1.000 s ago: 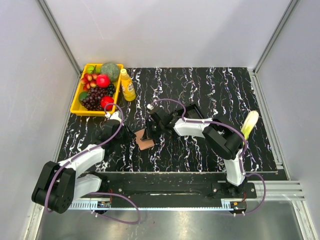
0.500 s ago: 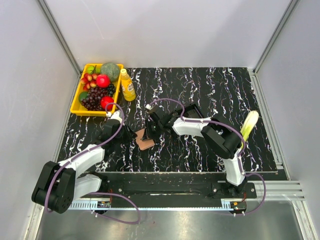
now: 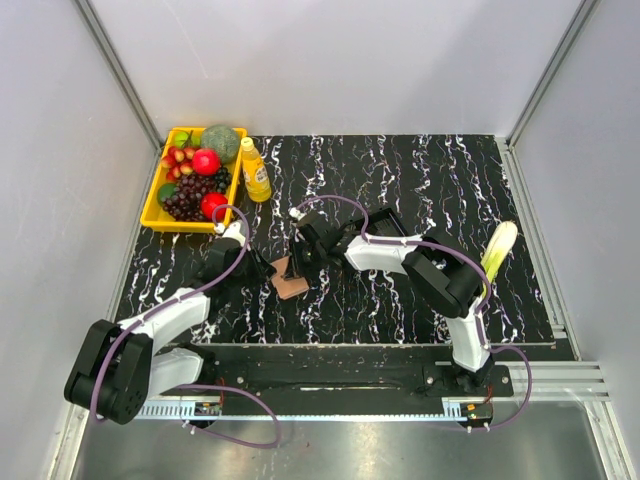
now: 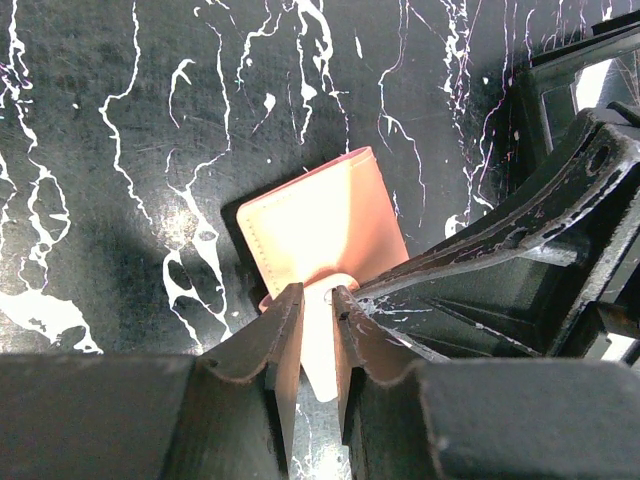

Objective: Put the credit cards into the card holder
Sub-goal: Close the card holder at the center of the board.

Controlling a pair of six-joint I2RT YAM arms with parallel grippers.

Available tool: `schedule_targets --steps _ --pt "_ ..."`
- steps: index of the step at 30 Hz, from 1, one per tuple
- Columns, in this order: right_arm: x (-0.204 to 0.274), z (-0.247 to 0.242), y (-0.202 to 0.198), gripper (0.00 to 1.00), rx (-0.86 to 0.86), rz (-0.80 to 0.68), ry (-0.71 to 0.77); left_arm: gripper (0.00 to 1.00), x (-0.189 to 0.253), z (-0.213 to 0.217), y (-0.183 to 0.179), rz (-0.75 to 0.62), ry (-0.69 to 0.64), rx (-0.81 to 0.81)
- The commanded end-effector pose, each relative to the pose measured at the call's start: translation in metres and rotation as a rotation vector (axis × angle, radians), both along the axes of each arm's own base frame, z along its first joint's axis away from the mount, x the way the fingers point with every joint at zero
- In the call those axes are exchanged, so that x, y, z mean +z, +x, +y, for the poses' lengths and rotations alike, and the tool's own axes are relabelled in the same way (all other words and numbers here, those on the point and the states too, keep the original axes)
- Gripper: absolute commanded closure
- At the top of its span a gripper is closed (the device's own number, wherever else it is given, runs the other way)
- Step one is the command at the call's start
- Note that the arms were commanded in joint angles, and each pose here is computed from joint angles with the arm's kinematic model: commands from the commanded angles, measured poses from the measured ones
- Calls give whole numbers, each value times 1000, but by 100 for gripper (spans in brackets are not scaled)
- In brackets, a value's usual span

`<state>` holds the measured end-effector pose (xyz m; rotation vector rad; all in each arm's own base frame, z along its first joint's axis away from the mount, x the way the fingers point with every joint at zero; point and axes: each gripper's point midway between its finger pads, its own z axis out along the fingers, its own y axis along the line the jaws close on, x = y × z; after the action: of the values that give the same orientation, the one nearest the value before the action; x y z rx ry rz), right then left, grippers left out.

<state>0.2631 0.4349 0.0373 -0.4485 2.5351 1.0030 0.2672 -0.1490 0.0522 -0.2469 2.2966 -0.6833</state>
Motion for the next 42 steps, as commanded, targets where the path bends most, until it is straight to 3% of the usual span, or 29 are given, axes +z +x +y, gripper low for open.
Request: schedule_targets --steps 1,17,42 --pt "35 10 10 100 9 -92 85 78 18 -5 10 -81 -28 -16" --pt "38 10 15 100 -3 -107 77 78 18 -4 10 -82 -25 -16" --pt "-21 -9 11 100 -74 112 -35 83 9 -19 -2 -71 -37 -110"
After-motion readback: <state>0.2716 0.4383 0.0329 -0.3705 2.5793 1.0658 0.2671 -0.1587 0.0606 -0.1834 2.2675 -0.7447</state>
